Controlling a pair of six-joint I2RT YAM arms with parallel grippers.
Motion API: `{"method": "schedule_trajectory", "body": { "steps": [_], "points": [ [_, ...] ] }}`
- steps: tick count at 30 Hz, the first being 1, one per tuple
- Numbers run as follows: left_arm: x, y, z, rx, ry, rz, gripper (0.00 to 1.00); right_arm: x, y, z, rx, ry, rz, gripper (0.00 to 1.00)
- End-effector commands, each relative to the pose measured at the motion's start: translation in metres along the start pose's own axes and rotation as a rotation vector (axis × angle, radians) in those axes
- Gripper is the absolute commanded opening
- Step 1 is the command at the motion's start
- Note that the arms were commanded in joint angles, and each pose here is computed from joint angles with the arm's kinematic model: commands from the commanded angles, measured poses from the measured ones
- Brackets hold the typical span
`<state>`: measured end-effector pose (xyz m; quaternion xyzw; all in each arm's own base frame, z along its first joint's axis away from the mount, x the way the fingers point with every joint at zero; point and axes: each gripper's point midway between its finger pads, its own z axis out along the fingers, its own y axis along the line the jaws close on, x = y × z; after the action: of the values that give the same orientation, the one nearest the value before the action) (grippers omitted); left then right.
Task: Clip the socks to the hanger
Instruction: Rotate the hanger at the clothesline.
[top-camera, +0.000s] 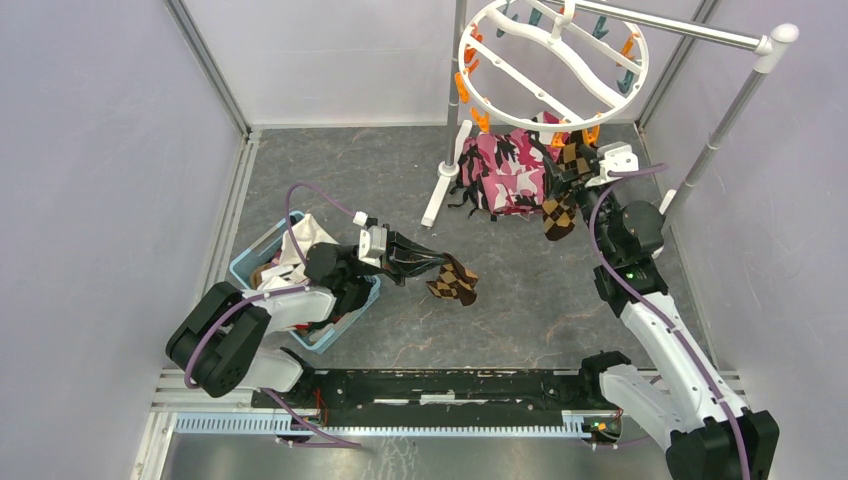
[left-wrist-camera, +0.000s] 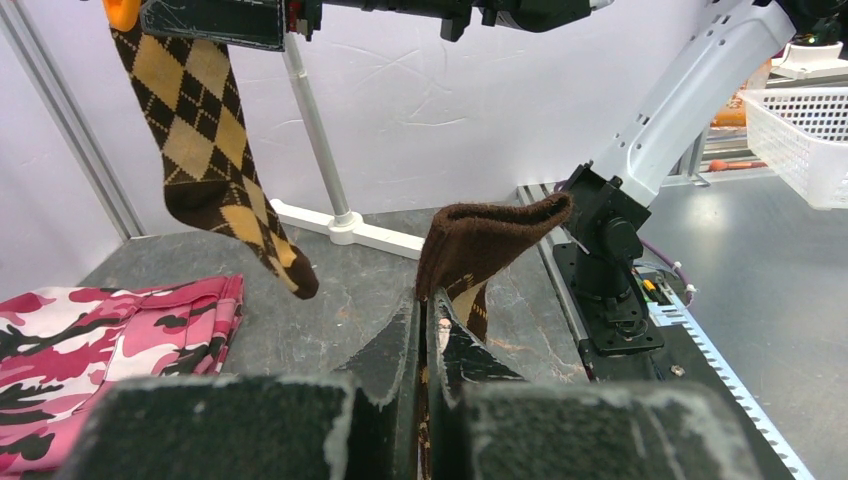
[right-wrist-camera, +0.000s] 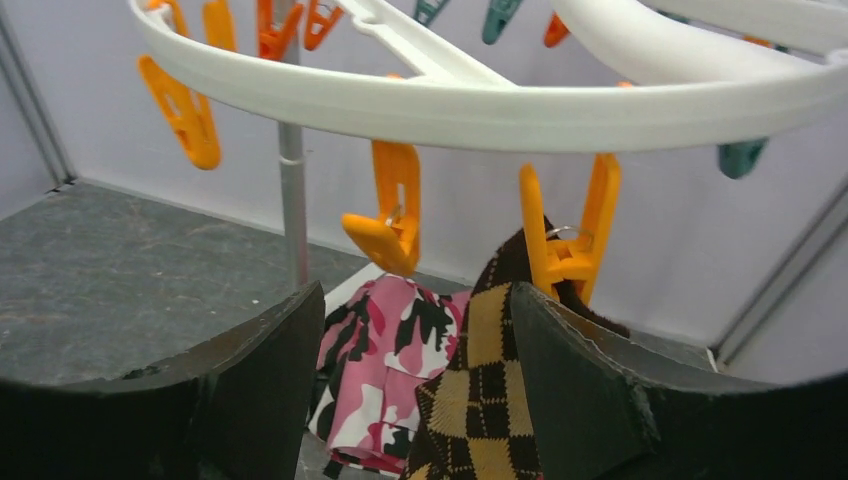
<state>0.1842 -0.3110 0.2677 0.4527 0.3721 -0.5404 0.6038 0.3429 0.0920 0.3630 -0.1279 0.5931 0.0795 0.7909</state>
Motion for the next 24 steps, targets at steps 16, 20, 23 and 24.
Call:
{"method": "schedule_trajectory", "body": {
  "steps": [16,20,23,24],
  "points": [
    [-0.016,-0.004,0.003,0.035,-0.053,0.041,0.03,0.013,-0.083,-0.019,0.337,0.071,-0.006,0.77],
    [-0.016,-0.005,0.003,0.038,-0.055,0.037,0.03,0.016,-0.098,-0.021,0.403,0.074,0.022,0.77],
    [-0.017,-0.005,0.003,0.039,-0.057,0.036,0.03,0.014,-0.104,-0.013,0.389,0.051,0.059,0.69],
    [-0.017,-0.006,0.003,0.040,-0.057,0.036,0.03,0.014,-0.104,-0.010,0.376,0.045,0.073,0.68]
  ]
}}
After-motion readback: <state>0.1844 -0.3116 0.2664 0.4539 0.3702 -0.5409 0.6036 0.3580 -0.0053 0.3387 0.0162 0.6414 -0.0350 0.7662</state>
